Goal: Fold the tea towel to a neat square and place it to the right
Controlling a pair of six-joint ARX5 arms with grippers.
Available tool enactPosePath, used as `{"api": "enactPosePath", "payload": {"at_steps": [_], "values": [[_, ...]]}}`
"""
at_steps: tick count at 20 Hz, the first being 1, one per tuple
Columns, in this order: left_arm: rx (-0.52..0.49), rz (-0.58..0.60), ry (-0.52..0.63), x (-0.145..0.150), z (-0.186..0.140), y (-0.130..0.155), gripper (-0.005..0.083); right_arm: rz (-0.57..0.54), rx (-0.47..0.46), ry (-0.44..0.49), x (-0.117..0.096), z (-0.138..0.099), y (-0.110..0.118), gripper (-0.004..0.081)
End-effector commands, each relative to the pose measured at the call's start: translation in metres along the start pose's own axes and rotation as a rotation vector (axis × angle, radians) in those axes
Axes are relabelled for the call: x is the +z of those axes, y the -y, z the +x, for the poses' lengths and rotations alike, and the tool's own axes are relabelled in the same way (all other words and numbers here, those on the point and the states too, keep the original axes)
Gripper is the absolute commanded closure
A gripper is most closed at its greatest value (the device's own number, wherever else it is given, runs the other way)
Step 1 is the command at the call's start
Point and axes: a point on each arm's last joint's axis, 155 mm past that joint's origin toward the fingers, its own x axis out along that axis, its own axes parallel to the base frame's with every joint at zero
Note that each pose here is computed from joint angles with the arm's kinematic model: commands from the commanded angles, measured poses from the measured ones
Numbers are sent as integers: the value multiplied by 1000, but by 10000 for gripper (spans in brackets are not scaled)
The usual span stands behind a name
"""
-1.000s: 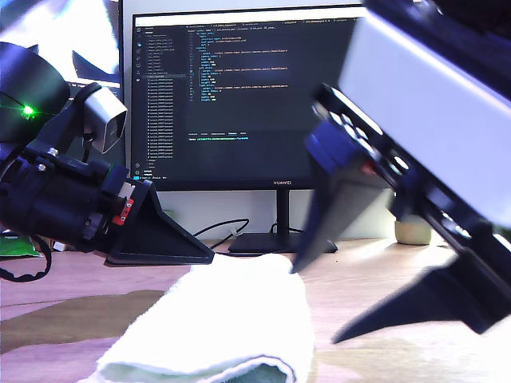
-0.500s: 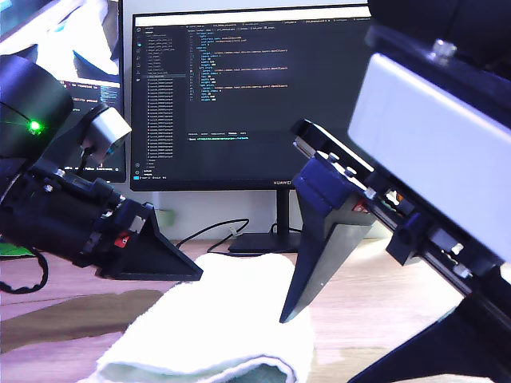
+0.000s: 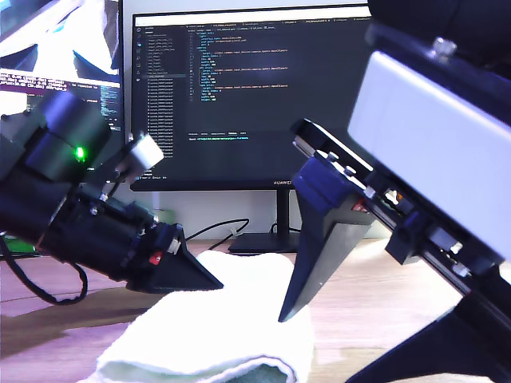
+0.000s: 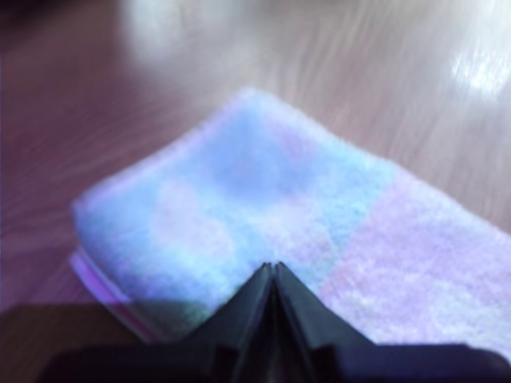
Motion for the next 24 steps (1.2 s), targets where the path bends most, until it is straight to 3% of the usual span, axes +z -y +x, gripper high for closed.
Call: {"api": "enactPosePath", "payload": {"at_steps": [1, 5, 11, 15, 24], "values": [[-11, -19, -49, -17, 2, 3, 795, 9, -14, 6, -3, 1, 4, 349], [-23, -33, -80, -26, 1, 5, 795, 8, -24, 29, -5, 3, 7, 369], [-79, -55, -110, -34, 0, 16, 795, -31, 48, 47, -3, 15, -11, 372], [-95, -58, -139, -41, -1, 20, 795, -30, 56, 48, -4, 22, -10, 373], [-96, -66, -151, -44, -2, 21, 795, -49, 80, 125, 17, 24, -16, 585]]}}
